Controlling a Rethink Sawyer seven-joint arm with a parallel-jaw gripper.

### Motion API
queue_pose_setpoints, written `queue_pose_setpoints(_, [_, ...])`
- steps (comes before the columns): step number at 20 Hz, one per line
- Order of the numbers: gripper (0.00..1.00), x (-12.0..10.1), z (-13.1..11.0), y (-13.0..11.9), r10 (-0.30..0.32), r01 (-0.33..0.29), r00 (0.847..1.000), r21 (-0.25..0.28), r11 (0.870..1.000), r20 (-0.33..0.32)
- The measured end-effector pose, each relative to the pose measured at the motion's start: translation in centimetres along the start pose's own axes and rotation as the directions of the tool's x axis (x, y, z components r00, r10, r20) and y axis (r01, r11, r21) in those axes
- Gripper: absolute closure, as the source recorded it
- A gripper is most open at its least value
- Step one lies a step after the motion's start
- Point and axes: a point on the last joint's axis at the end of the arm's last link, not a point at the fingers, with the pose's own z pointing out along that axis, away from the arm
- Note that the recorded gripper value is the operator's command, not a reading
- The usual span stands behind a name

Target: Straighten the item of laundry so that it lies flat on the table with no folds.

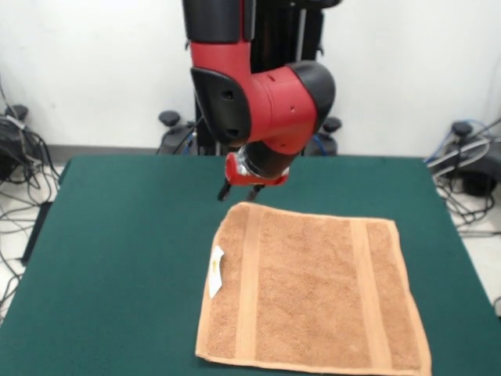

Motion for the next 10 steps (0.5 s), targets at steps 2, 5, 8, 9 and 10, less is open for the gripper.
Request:
queue_pose_setpoints(2, [0.0,-0.3,-0.3,1.1,-0.022,0.022,1.0,0.006,1.0,0.003])
queue_pose_setpoints(5, [0.0,-0.8,-1.0,3.0,-0.063,0.062,0.998,0.021,0.998,0.014])
queue_pose_setpoints(8, [0.0,-1.3,-1.9,5.0,-0.105,0.104,0.994,0.039,0.994,0.026])
queue_pose_setpoints(9, [0.0,-1.4,-2.2,5.5,-0.116,0.115,0.993,0.044,0.992,0.03])
queue_pose_setpoints(10, [0.0,-1.6,-2.6,6.1,-0.13,0.128,0.991,0.052,0.99,0.034])
